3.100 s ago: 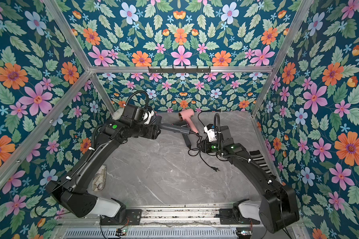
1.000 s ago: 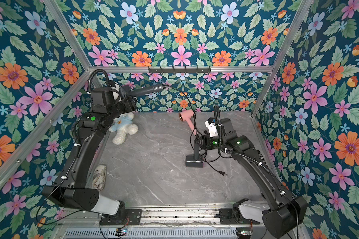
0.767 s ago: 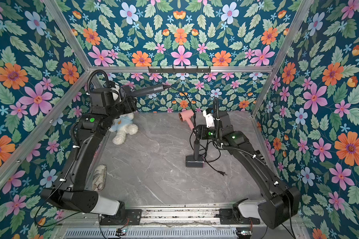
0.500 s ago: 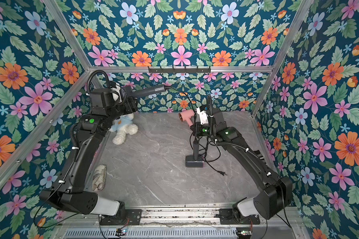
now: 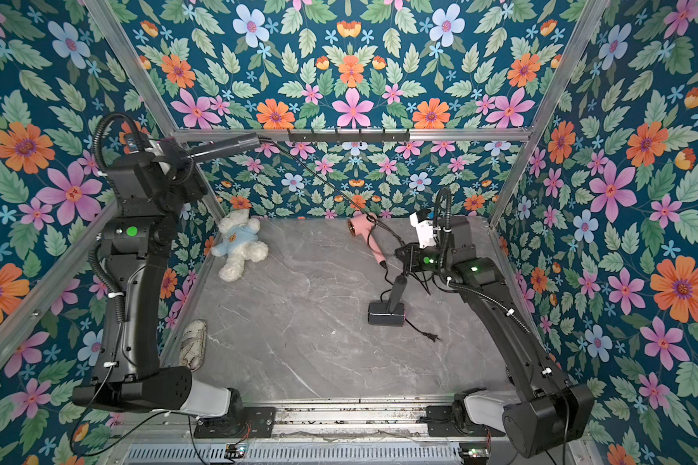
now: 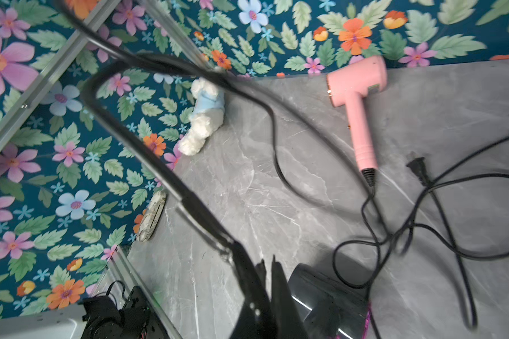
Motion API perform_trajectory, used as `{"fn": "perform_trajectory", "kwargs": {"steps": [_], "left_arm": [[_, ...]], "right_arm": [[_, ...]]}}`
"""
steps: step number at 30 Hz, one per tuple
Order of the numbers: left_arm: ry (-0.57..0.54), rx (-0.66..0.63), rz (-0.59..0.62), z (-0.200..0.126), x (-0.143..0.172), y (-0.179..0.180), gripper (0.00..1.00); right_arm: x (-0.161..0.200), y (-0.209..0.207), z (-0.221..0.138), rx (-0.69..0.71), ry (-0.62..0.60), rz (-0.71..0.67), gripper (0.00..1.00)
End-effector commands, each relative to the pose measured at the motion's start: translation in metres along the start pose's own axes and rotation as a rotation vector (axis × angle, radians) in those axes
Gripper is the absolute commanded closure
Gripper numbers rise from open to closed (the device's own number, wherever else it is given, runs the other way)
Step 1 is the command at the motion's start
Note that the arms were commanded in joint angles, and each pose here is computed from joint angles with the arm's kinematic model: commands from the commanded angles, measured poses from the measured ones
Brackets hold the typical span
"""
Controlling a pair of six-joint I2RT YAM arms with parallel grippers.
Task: Wrap the cord around the hair dryer
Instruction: Adjust the power cord at the center of the board.
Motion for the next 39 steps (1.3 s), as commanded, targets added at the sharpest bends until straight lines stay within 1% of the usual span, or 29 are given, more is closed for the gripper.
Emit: {"fn": "perform_trajectory", "kwargs": {"steps": [1, 4, 9, 13, 18, 21, 23, 25, 28, 29, 30, 31, 32, 34, 35, 36, 39], "left_arm": [[-0.172, -0.225, -0.073, -0.008, -0.041, 0.038, 1.0], [-0.172, -0.28, -0.03, -0.01, -0.045, 0.049, 1.0], [-0.156, -0.348, 0.029, -0.015, -0.048, 0.069, 1.0], [-0.133, -0.406, 0.079, -0.018, -0.047, 0.086, 1.0], [-0.137, -0.519, 0.087, -0.031, -0.052, 0.119, 1.0], [-0.139, -0.572, 0.081, -0.037, -0.052, 0.136, 1.0], [-0.14, -0.55, 0.062, -0.038, -0.051, 0.137, 1.0], [-0.129, -0.494, 0.035, -0.035, -0.045, 0.131, 1.0], [-0.069, -0.326, -0.021, -0.024, -0.027, 0.111, 1.0], [-0.046, -0.25, -0.047, -0.02, -0.018, 0.102, 1.0], [-0.024, -0.195, -0.065, -0.018, -0.009, 0.094, 1.0], [-0.001, -0.137, -0.086, -0.016, 0.001, 0.084, 1.0], [0.019, -0.083, -0.097, -0.015, 0.01, 0.074, 1.0], [0.06, 0.004, -0.111, -0.015, 0.028, 0.053, 1.0], [0.074, 0.042, -0.116, -0.016, 0.035, 0.044, 1.0], [0.088, 0.08, -0.125, -0.018, 0.041, 0.034, 1.0], [0.112, 0.176, -0.123, -0.027, 0.051, 0.002, 1.0]], "right_arm": [[-0.003, -0.033, -0.012, 0.059, -0.006, 0.132, 1.0], [-0.014, -0.073, -0.02, 0.131, -0.052, 0.253, 1.0], [-0.023, -0.139, -0.029, 0.261, -0.108, 0.41, 1.0], [-0.027, -0.181, -0.034, 0.382, -0.15, 0.472, 1.0], [-0.027, -0.23, -0.048, 0.553, -0.197, 0.552, 1.0], [-0.02, -0.253, -0.053, 0.668, -0.175, 0.563, 1.0], [-0.011, -0.259, -0.046, 0.675, -0.124, 0.569, 1.0], [0.003, -0.263, -0.037, 0.662, -0.073, 0.584, 1.0], [0.028, -0.262, -0.026, 0.656, 0.039, 0.587, 1.0], [0.034, -0.258, -0.024, 0.649, 0.06, 0.578, 0.97], [0.038, -0.254, -0.024, 0.641, 0.077, 0.567, 0.85], [0.041, -0.247, -0.024, 0.629, 0.1, 0.552, 0.69], [0.042, -0.241, -0.024, 0.623, 0.108, 0.531, 0.57], [0.038, -0.22, -0.025, 0.6, 0.119, 0.473, 0.39], [0.035, -0.209, -0.027, 0.589, 0.12, 0.448, 0.33], [0.031, -0.196, -0.028, 0.577, 0.123, 0.412, 0.31], [0.022, -0.16, -0.032, 0.559, 0.141, 0.301, 0.3]]}}
Point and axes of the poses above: each gripper's point midway between its finger pads, its own z axis out along the fingers, its own y axis along the line the jaws close on, x = y × z, the point moved 4 cm from there along -z, back along the fingers, and after that the axes turned 3 degrees about z, right-handed, at the moved point
